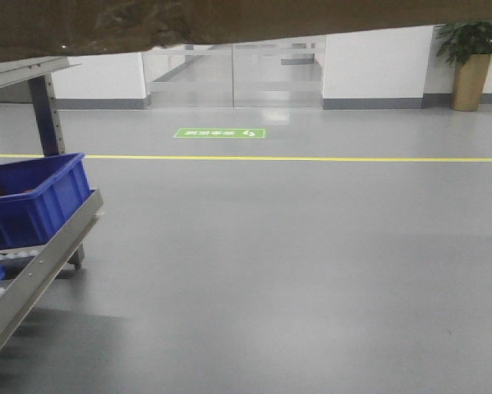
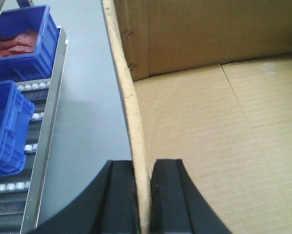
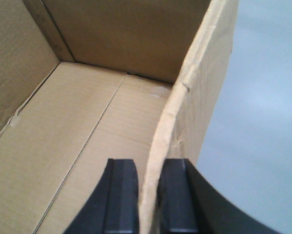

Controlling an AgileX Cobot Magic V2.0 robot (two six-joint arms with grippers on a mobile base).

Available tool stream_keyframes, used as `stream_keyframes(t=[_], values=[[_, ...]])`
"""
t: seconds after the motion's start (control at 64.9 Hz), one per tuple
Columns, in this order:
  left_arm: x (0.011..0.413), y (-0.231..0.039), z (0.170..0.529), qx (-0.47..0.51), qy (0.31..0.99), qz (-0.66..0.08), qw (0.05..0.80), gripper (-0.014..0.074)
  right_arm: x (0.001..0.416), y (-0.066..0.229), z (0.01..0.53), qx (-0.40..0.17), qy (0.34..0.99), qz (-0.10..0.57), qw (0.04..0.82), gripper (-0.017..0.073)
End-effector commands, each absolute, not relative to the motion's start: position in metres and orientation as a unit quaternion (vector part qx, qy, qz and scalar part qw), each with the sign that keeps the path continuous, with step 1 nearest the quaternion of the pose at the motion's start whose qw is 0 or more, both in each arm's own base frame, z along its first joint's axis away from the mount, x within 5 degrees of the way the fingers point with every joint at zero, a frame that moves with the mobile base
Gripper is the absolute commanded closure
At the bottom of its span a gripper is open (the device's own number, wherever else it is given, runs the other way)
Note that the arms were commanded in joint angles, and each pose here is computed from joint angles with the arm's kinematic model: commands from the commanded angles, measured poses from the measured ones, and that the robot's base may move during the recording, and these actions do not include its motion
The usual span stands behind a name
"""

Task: Grab carton from right shelf to conveyor
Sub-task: 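Hold the carton with both grippers while the base turns and drives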

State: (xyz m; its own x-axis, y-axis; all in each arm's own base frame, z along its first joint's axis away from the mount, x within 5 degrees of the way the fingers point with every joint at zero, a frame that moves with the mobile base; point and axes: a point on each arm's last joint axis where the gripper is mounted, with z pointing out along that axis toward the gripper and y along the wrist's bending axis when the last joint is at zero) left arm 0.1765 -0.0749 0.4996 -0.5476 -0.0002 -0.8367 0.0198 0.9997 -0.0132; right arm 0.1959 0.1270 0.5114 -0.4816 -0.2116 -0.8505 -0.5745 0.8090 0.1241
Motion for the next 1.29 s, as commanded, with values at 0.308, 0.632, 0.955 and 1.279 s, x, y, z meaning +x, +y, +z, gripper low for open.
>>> stream_keyframes(t=[0.308, 0.632, 0.955, 1.279], values=[[0.1763, -0.0790, 0.5040, 0.019, 0.869, -0.029, 0.494, 0.0603, 0.1886, 0.1295, 0.5222, -0.242, 0.811, 0.231, 0.481, 0.0625], [0.1763, -0.0790, 0.5040, 0.019, 0.869, -0.029, 0.494, 0.0603, 0.1886, 0.1295, 0.5223, -0.242, 0.810, 0.231, 0.481, 0.0625], [0.1763, -0.0786, 0.5042, 0.019, 0.868, -0.027, 0.495, 0.0603, 0.1888, 0.1295, 0.5227, -0.241, 0.809, 0.231, 0.483, 0.0625], [0.1764, -0.0784, 0.5043, 0.019, 0.868, -0.026, 0.496, 0.0603, 0.1904, 0.1304, 0.5227, -0.240, 0.808, 0.232, 0.486, 0.0625]])
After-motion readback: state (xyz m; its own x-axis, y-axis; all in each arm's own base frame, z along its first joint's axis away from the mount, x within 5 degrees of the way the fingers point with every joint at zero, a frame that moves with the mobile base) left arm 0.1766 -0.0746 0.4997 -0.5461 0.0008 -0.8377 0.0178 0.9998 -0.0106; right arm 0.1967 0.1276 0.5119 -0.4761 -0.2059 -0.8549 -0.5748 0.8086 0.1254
